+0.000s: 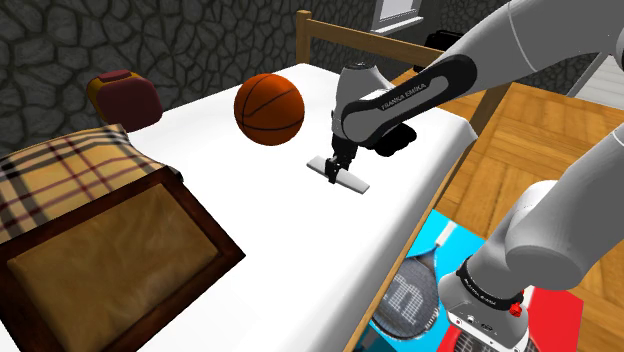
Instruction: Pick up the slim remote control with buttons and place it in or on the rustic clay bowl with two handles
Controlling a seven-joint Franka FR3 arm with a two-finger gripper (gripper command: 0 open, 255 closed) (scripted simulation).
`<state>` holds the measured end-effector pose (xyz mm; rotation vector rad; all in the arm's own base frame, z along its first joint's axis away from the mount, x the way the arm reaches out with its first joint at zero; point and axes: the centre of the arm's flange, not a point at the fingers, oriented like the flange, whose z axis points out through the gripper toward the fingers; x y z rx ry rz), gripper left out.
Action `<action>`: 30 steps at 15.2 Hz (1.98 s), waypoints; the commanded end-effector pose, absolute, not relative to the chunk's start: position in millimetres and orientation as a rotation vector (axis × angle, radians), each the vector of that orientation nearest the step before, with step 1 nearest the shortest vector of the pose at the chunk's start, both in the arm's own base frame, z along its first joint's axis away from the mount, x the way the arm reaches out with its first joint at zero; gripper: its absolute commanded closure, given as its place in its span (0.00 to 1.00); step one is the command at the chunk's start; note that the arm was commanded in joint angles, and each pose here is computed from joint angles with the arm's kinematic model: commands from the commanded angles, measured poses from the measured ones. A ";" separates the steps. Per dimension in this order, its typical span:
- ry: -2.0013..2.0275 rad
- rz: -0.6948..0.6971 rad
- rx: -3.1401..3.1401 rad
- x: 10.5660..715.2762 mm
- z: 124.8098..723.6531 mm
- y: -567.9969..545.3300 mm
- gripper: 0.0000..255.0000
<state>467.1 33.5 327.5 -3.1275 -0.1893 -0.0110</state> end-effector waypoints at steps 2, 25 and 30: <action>-0.189 -0.011 -3.127 467.1 327.6 33.5 1.00; -0.189 -0.011 -3.127 467.1 443.6 33.5 1.00; -0.189 -0.011 -3.127 467.1 470.0 33.5 1.00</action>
